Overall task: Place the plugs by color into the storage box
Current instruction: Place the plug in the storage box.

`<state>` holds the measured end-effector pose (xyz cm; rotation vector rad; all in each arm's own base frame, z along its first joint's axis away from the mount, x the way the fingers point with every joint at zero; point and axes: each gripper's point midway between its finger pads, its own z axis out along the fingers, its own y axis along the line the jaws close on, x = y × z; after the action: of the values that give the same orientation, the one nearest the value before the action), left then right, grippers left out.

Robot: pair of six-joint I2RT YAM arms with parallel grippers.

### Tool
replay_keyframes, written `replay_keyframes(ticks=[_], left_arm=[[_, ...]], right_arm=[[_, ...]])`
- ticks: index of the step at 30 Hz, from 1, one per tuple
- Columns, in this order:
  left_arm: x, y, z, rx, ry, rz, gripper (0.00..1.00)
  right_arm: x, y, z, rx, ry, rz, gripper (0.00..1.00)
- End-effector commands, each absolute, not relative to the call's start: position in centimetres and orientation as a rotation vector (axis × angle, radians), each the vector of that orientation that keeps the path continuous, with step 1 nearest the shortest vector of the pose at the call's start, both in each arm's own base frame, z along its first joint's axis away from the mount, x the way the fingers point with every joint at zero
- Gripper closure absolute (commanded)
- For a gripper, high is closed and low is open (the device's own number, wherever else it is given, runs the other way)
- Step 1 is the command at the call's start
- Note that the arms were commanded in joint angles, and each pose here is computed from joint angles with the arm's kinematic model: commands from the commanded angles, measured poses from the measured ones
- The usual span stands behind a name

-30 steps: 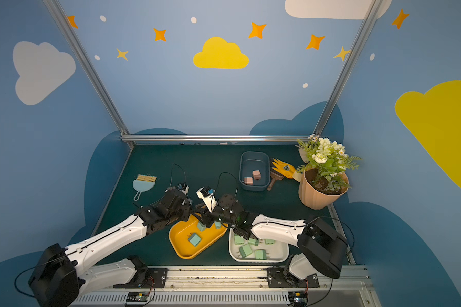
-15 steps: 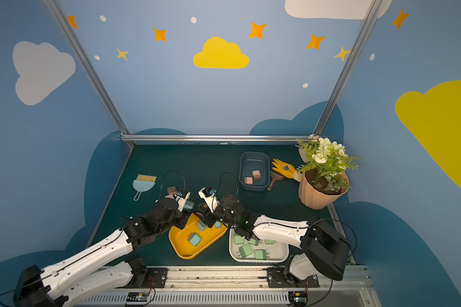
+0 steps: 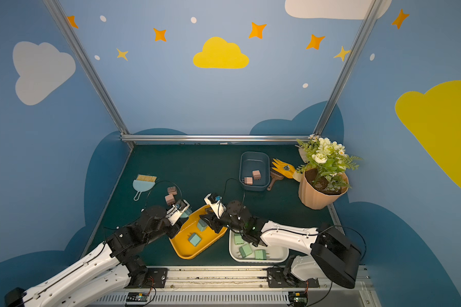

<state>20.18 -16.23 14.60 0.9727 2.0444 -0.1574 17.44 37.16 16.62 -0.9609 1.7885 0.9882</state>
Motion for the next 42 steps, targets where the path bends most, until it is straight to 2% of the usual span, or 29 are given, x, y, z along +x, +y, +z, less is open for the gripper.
replay_keyframes(ticks=[1,12,19,23,33,42], left_arm=[[18.5,-16.6,12.5,1.169,2.056,-0.169,0.68],[16.9,-19.4,11.4,1.314,2.025,-0.340,0.65],[16.5,-19.9,11.6,1.324,1.989,-0.374,0.37],[17.1,-19.5,12.1,1.289,1.972,-0.330,0.27],[19.6,-16.9,12.7,1.164,2.005,-0.108,0.22],[24.1,-11.5,16.4,0.632,2.082,0.051,0.21]], right_arm=[[17.0,37.0,16.4,-0.969,1.761,0.995,0.59],[15.1,35.6,15.0,-1.051,1.758,0.930,0.60],[15.5,34.8,15.2,-1.017,1.730,0.853,0.61],[15.9,35.0,14.9,-1.017,1.736,0.829,0.59],[16.4,36.2,15.0,-1.011,1.758,0.826,0.58],[19.7,36.7,18.1,-0.927,1.870,0.690,0.45]])
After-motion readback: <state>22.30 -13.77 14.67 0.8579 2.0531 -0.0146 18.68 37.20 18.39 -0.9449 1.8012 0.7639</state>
